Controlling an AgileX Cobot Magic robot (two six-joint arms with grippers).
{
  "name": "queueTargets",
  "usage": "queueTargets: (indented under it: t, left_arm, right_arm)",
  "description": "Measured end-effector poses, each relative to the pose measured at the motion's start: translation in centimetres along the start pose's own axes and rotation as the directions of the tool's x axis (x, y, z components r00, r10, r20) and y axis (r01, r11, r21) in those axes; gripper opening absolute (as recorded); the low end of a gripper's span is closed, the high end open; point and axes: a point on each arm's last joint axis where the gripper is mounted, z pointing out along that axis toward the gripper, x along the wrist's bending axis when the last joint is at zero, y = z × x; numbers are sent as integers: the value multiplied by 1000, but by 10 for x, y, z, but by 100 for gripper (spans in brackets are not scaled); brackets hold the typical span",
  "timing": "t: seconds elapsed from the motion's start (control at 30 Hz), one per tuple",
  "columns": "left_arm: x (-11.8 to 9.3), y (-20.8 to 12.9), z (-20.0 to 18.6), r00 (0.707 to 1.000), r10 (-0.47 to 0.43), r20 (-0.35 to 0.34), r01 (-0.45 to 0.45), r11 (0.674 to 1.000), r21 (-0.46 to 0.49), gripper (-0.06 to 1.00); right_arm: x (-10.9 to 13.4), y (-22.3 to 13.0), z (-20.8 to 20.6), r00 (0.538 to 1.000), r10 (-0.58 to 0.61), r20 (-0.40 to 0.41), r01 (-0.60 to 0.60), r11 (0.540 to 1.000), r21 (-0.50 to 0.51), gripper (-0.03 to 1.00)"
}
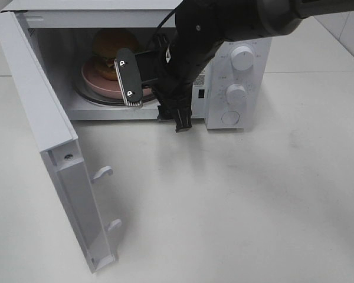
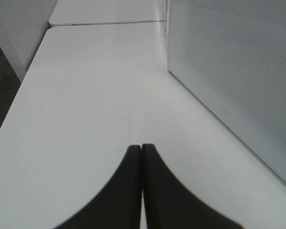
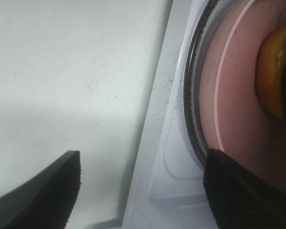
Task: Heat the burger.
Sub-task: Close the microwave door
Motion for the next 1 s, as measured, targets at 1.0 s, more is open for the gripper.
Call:
queueTargets:
  t: [1.0]
  left_arm:
    - [0, 0, 0, 1000, 0, 0, 0, 1000, 0, 0]
  right_arm:
    - [73, -41, -124, 771, 637, 29, -637, 770, 20, 78]
